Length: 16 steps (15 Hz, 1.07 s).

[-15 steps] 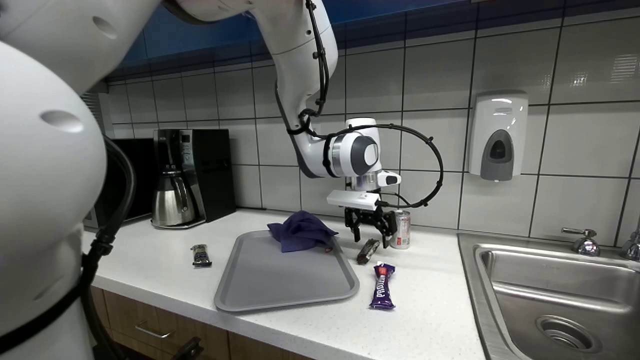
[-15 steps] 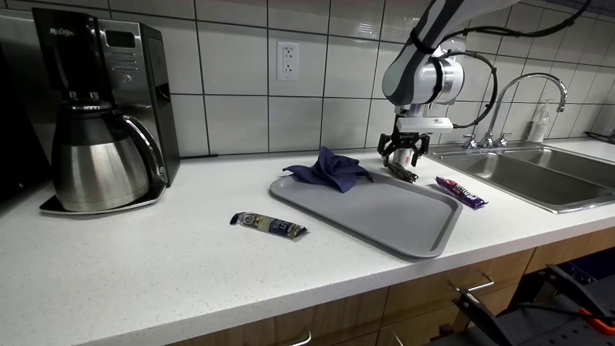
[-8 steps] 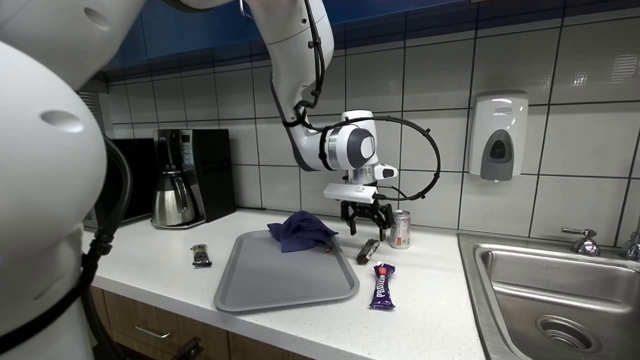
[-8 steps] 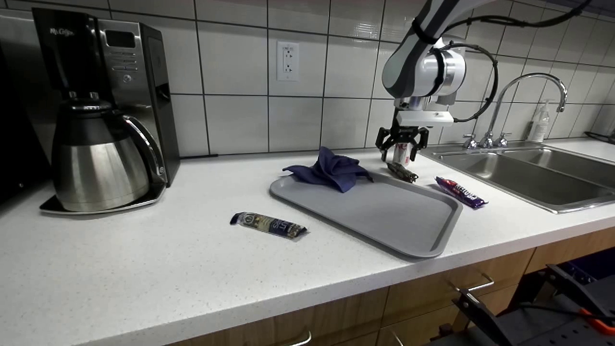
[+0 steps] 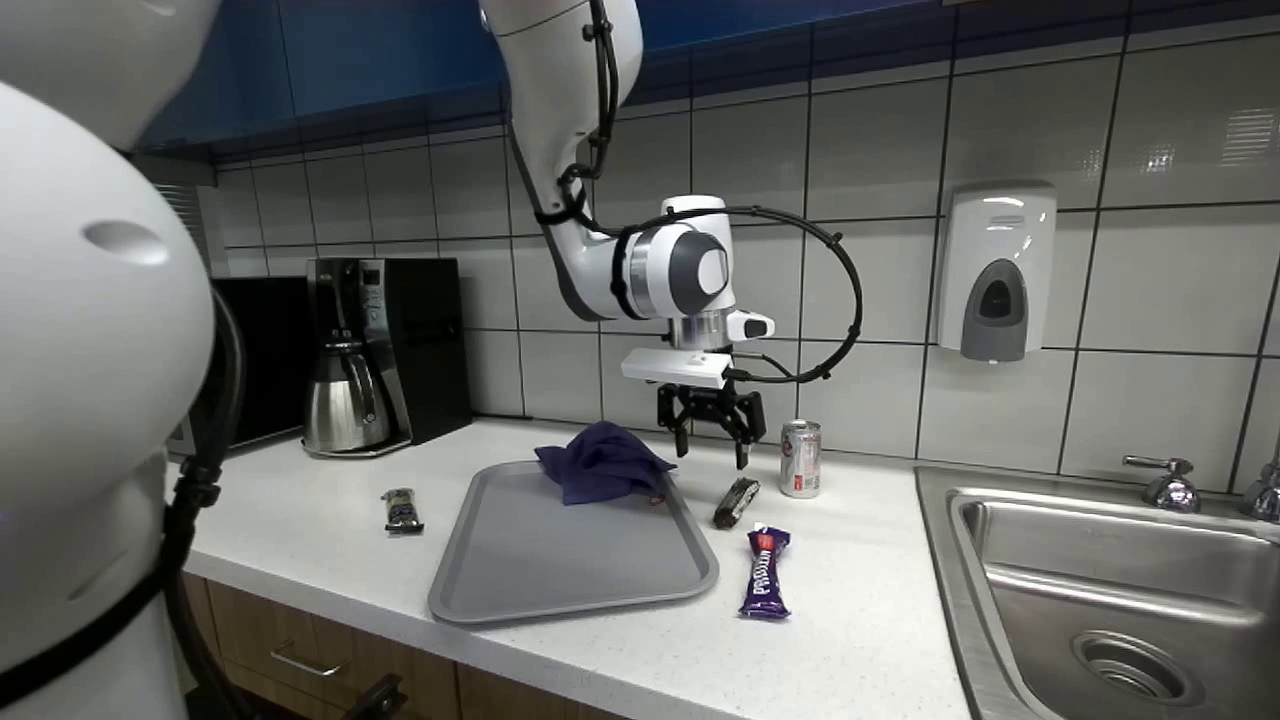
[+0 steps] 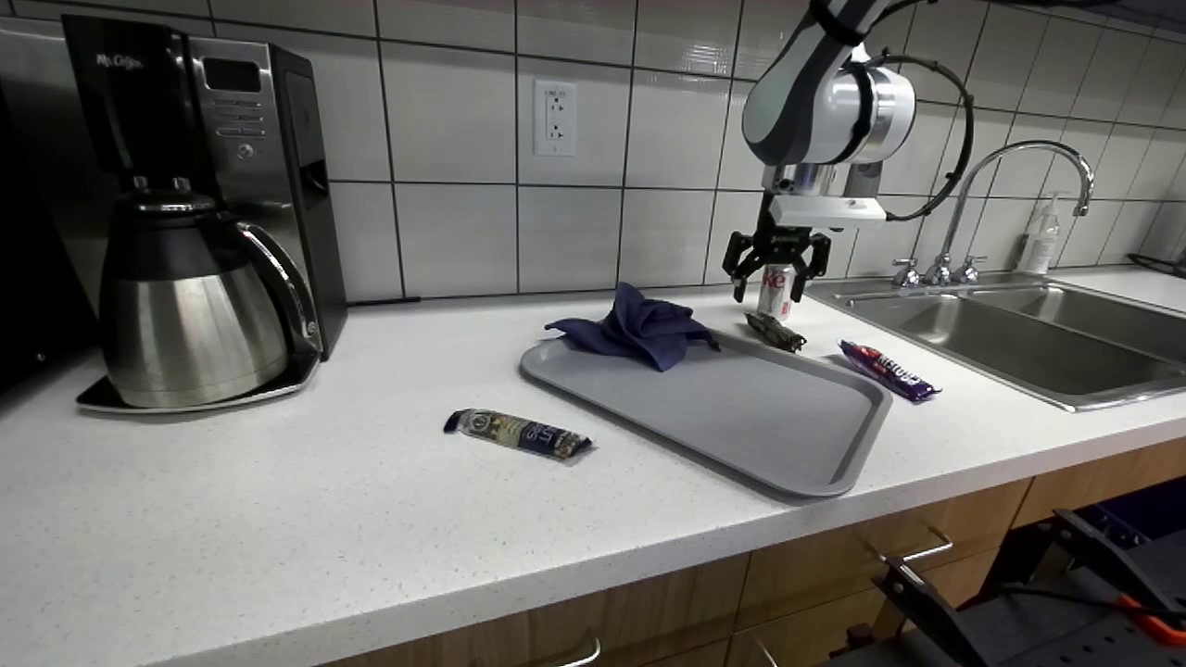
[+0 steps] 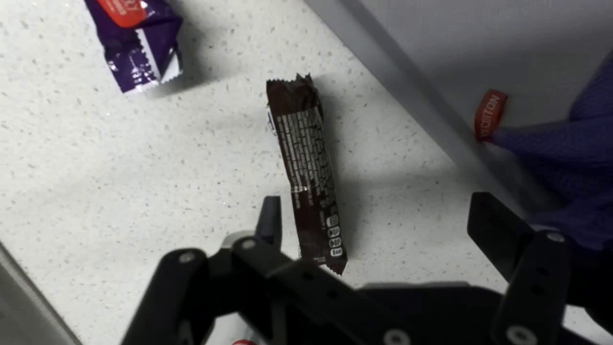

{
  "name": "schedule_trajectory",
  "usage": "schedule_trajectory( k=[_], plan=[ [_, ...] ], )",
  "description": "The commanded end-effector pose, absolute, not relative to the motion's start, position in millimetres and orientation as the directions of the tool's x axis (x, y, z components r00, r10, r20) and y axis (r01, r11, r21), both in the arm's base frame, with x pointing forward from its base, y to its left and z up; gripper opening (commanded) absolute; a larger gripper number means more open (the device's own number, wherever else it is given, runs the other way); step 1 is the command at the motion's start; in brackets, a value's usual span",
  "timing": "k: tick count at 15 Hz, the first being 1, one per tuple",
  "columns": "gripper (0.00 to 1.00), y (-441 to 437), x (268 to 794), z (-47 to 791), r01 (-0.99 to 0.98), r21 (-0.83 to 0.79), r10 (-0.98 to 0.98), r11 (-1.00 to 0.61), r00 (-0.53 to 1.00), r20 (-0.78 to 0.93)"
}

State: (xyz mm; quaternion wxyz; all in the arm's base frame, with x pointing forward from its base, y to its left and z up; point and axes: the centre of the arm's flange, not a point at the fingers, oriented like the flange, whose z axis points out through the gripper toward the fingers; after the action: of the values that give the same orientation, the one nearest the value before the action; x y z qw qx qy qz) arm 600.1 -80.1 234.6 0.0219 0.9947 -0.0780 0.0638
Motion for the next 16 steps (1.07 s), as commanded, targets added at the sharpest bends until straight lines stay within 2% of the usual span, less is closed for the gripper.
schedule_trajectory(
  k=[1,16],
  plan=[
    [1.00,-65.2,567.2,262.7,-0.118,0.015,-0.115,-0.993,0.985,0.125],
    [1.00,8.8,484.4,320.4,-0.022,-0.001,-0.022,-1.000,0.993,0.120]
  ],
)
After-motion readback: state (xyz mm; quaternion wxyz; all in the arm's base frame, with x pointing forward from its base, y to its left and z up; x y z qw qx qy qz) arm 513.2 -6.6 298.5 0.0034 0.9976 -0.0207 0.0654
